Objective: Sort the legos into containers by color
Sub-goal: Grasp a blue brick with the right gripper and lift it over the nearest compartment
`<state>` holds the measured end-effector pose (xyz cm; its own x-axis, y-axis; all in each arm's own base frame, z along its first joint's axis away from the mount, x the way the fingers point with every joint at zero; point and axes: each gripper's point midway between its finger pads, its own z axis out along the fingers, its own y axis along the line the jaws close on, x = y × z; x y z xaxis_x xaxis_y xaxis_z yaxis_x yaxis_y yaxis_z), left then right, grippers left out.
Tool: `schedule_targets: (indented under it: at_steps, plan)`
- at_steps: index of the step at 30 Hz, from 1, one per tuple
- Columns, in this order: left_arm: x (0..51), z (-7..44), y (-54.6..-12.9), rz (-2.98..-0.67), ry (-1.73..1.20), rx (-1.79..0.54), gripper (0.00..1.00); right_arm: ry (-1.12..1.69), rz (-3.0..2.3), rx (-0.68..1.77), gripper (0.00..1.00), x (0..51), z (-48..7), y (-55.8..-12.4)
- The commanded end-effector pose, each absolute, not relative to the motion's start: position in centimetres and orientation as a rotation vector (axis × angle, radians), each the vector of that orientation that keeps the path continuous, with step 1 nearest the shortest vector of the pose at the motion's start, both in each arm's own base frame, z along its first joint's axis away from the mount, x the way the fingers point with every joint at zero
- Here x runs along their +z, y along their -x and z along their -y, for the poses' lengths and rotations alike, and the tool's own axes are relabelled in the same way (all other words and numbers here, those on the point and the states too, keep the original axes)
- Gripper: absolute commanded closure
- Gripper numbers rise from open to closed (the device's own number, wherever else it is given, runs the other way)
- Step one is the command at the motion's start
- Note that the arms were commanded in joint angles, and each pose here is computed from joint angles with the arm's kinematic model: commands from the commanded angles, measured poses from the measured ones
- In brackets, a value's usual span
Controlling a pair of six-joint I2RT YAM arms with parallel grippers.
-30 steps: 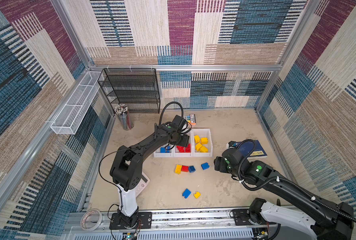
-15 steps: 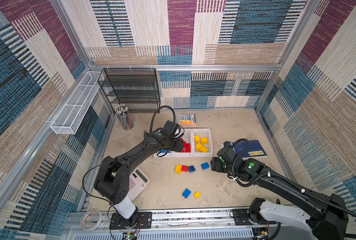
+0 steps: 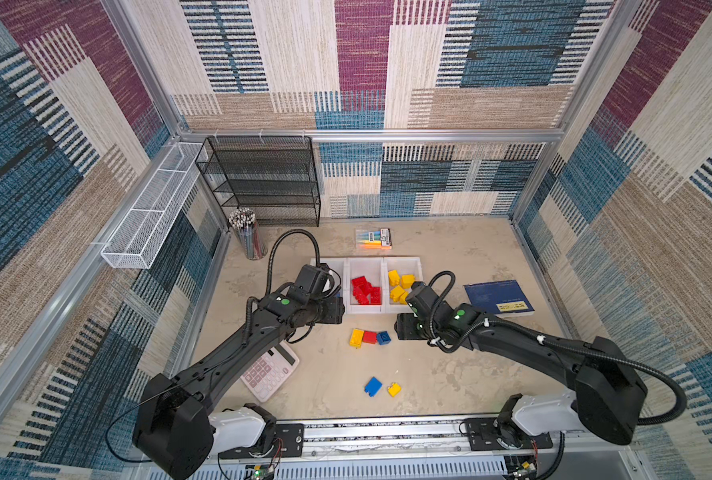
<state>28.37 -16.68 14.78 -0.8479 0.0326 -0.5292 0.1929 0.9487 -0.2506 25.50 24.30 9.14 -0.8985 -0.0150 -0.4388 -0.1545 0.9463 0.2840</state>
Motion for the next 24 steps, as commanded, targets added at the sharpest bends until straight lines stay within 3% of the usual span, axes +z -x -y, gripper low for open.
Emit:
schedule_targets:
  at_steps: [1,17,24]
  plan:
    - [14.2,15.2,-27.2,-2.579,-0.086,-0.369,0.33,0.217,-2.628,0.511,0.31,9.1,-27.0,-26.4]
    - [13.7,12.9,-24.5,-2.574,-0.008,-0.346,0.33,0.347,-2.716,0.577,0.51,4.3,-30.4,-25.9]
    - [14.0,12.5,-24.2,-2.565,-0.004,-0.331,0.33,0.365,-2.733,0.560,0.66,3.6,-30.9,-25.4]
